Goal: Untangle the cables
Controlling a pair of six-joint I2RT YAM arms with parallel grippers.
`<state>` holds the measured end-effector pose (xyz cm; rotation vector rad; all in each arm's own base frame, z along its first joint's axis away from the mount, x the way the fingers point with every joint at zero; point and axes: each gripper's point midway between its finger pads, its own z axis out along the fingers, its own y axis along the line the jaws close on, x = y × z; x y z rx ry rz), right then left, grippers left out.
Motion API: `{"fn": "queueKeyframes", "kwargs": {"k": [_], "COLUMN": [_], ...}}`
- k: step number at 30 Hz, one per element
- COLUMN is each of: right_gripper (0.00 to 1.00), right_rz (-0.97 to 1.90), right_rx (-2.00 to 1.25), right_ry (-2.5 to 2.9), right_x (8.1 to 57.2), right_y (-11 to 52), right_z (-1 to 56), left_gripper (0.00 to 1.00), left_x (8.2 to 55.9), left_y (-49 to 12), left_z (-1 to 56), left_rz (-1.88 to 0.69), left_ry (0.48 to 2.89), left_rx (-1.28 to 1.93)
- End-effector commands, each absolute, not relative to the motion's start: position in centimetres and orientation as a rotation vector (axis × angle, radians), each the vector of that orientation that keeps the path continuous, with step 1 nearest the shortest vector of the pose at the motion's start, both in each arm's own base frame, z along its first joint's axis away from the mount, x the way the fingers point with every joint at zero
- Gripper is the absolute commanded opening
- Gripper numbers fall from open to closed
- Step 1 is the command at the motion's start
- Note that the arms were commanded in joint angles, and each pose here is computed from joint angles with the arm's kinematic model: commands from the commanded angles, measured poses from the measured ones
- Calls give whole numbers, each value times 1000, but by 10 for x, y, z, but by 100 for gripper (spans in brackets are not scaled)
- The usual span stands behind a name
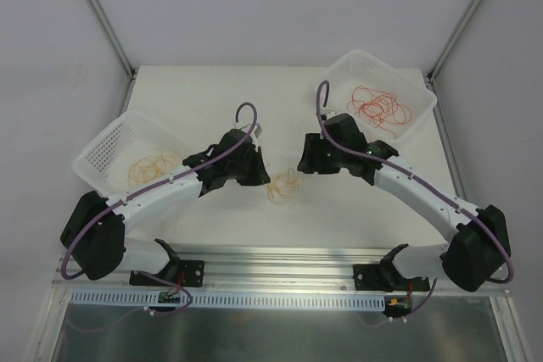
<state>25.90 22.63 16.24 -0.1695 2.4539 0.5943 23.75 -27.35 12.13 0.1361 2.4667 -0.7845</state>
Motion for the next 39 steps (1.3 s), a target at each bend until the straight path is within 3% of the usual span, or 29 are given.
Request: {"fn": "queueKeyframes", "kwargs": {"k": [1, 11, 17, 30, 39], "right_gripper": [53, 42, 38, 46, 45], "right_rz": [728, 641, 536, 869, 877], "right_rx": [-198, -117, 25, 242, 253], "right_ry": [2501, 2551, 2600, 2450, 2484], "right_x": [250, 267, 259, 275, 279], "right_y": [260, 264, 236, 267, 275], "right_z": [156, 113, 80, 64, 46], "left_gripper": [0, 0, 0, 0, 0], "left_x": [239, 233, 237, 241, 242], "left_y": [-284, -281, -281, -278, -278], "left_z": [139, 139, 149, 154, 160], "left_rz": [-838, -841, -843, -829, -831], "left_ry": [2428, 2423, 2396, 2389, 2378], "left_rx": [163, 158, 125, 77, 52]}}
